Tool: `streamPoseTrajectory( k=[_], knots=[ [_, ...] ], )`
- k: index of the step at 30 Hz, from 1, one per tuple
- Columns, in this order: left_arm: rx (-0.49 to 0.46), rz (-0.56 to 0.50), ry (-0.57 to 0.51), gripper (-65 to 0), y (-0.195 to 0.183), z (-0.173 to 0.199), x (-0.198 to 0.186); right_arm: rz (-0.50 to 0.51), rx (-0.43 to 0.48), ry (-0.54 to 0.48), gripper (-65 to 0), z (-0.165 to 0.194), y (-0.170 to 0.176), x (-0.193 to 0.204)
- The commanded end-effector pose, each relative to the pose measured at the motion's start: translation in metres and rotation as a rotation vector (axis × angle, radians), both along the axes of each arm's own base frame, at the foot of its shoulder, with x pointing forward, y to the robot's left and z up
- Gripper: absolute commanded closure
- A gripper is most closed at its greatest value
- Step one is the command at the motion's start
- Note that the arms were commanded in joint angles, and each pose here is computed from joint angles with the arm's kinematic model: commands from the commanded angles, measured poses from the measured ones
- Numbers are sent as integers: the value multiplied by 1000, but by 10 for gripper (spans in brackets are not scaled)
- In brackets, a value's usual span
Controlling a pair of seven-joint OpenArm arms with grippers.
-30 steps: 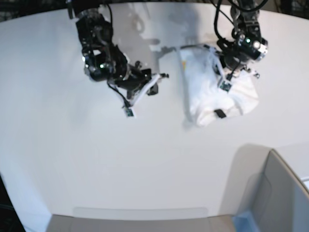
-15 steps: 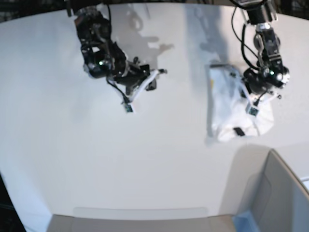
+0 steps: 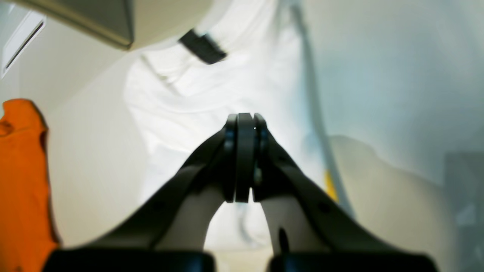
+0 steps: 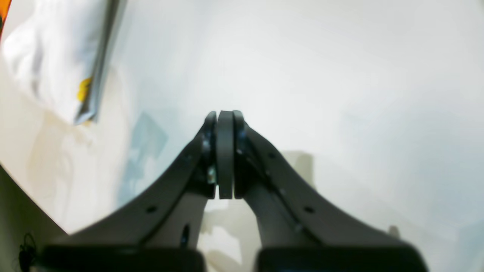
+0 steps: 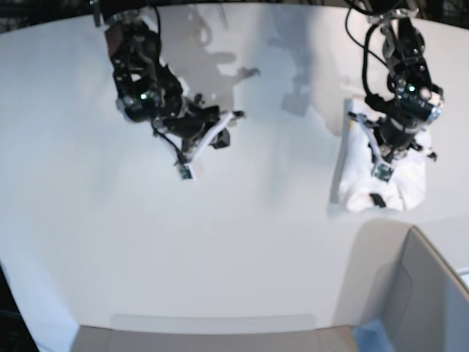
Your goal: Layout the t-shirt on the table in an organized manner, then fold the t-shirt properly
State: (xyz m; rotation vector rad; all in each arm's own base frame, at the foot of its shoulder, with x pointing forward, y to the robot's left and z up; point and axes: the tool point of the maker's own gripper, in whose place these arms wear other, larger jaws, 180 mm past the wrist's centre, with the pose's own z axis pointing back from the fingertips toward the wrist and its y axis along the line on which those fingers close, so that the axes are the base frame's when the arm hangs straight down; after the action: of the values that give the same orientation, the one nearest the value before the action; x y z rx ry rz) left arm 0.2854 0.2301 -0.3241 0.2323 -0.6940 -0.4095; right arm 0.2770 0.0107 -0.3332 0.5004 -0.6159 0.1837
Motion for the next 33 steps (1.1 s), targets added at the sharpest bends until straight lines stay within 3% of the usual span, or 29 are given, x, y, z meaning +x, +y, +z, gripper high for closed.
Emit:
streamPoseTrajectory(
  k=[1, 7, 10, 15, 22, 26, 30, 33],
  knots=[
    [-7, -23, 17, 0, -8, -6, 0, 3, 9, -37, 0, 9, 0, 5],
    [-51, -123, 123, 0, -42, -45, -4, 3, -19, -29, 0, 3, -10, 3],
    [-80, -97, 191, 0, -35, -72, -8, 5, -16, -27, 0, 3, -10, 0],
    [-72, -74, 223, 0, -18, -84, -1, 17, -51, -40, 0, 4, -21, -9],
    [-42, 16, 16, 0, 12, -21, 8, 43, -73, -93, 0, 19, -31, -21],
    [-104, 103, -149, 0, 15, 9, 3, 34, -97, -123, 0, 15, -43, -25],
    [-192, 198, -215, 0, 24, 11, -9, 1, -70, -225, 0, 19, -48, -26],
    [-291, 249, -233, 0, 31, 9, -27, -10, -59, -229, 0, 16, -48, -30]
  ],
)
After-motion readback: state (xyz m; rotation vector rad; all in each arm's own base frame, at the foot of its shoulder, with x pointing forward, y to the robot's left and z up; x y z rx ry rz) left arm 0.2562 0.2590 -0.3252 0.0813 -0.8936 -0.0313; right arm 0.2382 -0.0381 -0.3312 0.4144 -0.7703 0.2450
